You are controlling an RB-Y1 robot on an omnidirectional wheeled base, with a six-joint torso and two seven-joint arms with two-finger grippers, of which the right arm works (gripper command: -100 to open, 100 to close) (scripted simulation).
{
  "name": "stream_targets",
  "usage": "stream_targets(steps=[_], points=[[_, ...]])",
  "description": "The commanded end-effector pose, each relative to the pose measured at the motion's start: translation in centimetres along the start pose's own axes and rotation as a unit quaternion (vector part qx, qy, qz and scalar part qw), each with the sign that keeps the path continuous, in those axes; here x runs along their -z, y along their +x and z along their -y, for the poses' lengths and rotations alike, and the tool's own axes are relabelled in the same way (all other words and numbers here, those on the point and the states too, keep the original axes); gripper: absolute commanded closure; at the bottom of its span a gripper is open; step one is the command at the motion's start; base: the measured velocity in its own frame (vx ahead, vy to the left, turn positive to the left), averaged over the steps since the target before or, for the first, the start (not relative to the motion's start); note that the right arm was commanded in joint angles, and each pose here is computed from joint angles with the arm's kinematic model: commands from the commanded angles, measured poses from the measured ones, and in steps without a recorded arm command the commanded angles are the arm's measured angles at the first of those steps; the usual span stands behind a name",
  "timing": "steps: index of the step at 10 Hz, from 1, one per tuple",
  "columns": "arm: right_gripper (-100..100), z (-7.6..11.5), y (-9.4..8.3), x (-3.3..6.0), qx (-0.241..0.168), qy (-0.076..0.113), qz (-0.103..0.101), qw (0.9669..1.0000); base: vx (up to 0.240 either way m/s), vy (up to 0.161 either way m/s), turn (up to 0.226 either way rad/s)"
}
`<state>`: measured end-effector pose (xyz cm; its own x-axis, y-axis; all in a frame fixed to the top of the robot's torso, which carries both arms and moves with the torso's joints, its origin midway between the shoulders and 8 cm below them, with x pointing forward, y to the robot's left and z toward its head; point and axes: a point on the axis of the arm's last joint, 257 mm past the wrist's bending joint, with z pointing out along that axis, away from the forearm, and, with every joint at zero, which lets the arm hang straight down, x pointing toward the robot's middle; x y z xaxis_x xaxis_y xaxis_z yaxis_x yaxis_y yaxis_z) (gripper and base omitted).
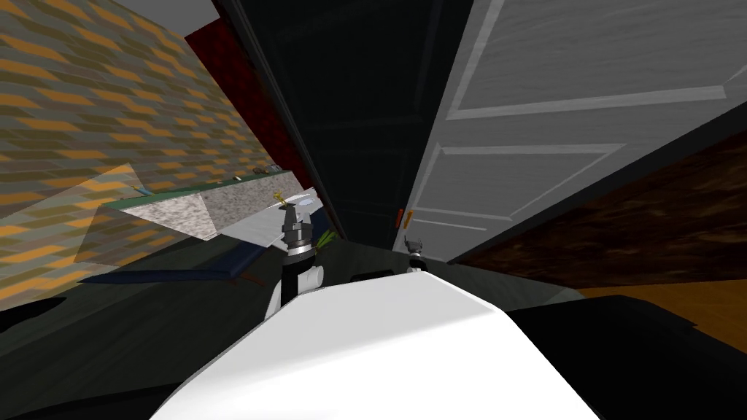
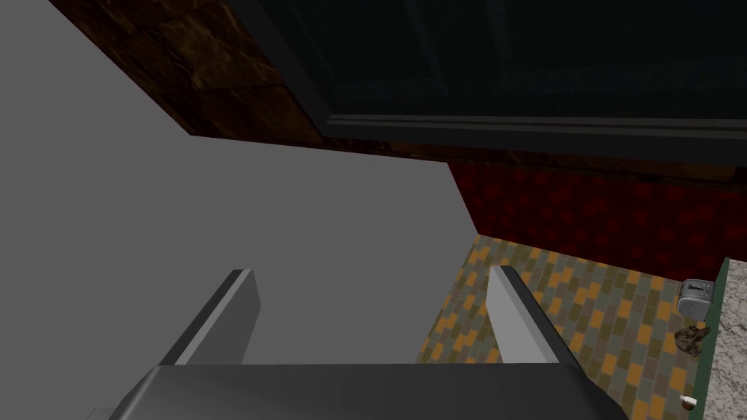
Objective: Pull the door open
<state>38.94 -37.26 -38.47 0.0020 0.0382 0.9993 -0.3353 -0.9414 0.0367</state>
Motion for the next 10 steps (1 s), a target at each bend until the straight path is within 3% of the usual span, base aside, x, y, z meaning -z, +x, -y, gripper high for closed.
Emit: stream_targets(steps=[1, 3, 4, 5, 9, 10], points=[[-100, -0.4, -0.5, -0.08, -0.011, -0.004, 0.004, 0.9999, 0.162, -0.048, 0.046], [-100, -0.5, -0.5, -0.12, -0.012, -0.004, 0.004, 0.9999, 0.133, -0.018, 0.030], [-100, -2.2, -1.7, 0.88, -0.006, -0.015, 0.018, 0.9997, -0.087, 0.029, -0.093], [-100, -2.2, -1.7, 0.88, -0.006, -0.015, 0.018, 0.9997, -0.143, 0.016, -0.068], [-100, -9.2, -4.8, 4.45, 0.023, -0.057, 0.060, 0.9963, -0.176, 0.013, -0.099], [-100, -9.5, -4.9, 4.62, 0.024, -0.059, 0.062, 0.9961, -0.095, 0.021, -0.054]])
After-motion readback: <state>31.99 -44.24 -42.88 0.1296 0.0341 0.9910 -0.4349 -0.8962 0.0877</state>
